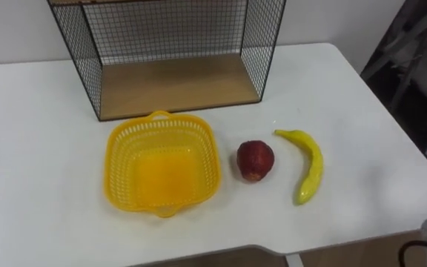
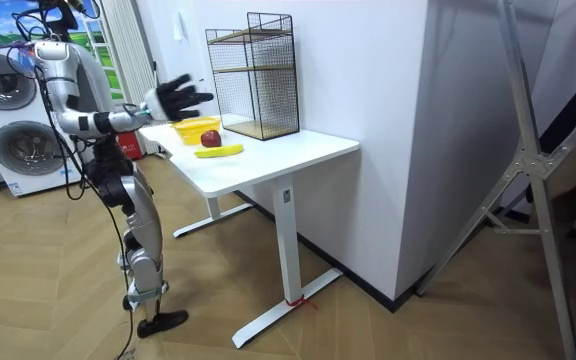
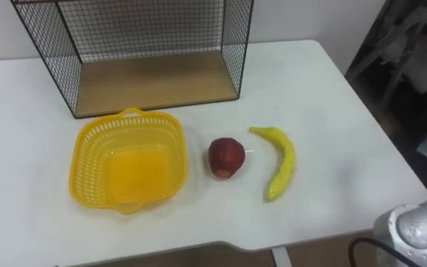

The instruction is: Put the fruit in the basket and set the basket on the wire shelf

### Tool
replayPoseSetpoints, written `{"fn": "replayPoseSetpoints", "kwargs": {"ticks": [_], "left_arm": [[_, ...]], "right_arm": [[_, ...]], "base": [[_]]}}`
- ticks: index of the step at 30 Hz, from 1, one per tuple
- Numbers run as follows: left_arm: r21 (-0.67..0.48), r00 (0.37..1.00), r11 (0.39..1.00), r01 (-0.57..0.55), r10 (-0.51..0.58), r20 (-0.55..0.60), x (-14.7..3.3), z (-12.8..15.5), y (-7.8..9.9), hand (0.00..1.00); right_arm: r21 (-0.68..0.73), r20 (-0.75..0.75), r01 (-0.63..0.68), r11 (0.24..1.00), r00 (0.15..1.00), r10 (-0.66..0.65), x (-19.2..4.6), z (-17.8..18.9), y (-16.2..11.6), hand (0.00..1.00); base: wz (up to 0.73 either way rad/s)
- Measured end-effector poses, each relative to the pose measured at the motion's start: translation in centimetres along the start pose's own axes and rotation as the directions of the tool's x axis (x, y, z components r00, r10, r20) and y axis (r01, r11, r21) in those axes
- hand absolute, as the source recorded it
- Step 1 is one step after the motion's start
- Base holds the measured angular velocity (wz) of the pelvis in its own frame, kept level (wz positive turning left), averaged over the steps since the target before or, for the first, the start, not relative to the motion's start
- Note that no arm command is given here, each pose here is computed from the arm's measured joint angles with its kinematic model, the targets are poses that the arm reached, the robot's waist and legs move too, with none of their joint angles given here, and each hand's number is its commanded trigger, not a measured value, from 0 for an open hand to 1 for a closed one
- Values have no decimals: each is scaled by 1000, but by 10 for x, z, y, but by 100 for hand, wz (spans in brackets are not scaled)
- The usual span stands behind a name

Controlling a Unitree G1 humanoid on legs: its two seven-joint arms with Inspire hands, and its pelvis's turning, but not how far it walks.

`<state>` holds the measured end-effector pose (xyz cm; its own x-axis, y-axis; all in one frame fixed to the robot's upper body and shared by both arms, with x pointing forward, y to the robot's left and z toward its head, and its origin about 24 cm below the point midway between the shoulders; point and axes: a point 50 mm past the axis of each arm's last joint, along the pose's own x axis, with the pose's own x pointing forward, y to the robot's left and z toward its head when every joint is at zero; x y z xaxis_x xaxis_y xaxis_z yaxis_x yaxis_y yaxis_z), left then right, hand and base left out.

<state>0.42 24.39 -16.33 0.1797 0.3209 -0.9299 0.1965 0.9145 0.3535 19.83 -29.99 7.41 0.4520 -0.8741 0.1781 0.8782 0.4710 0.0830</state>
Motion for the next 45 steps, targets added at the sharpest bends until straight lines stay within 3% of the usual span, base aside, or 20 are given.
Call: {"fn": "replayPoseSetpoints", "kwargs": {"ticks": [4, 9, 17, 31, 36, 45], "left_arm": [[5, 1000, 1000, 11, -11, 26, 1, 5, 0, 0], [27, 999, 1000, 14, -14, 28, 0, 5, 0, 0], [29, 999, 999, 39, -40, 29, 1, 6, -1, 0], [52, 997, 996, 77, -78, 14, 0, 2, -3, 0], [65, 996, 994, 91, -91, 4, -1, -3, -7, 0], [70, 995, 992, 104, -104, 5, -1, -2, -8, 0]], "right_arm": [[2, -11, -250, 968, 968, 250, -11, -2, 25, 0], [3, -77, -510, 860, 857, 509, -33, -14, 48, 0], [-8, -133, -730, 683, 678, 723, -59, -25, 67, 0], [-39, -198, -838, 545, 541, 818, -73, -39, 73, 0], [-57, -282, -874, 482, 478, 832, -82, -56, 71, 0], [-49, -285, -891, 452, 446, 848, -84, -56, 72, 0]], "base": [[3], [8], [5], [6], [0], [0]]}}
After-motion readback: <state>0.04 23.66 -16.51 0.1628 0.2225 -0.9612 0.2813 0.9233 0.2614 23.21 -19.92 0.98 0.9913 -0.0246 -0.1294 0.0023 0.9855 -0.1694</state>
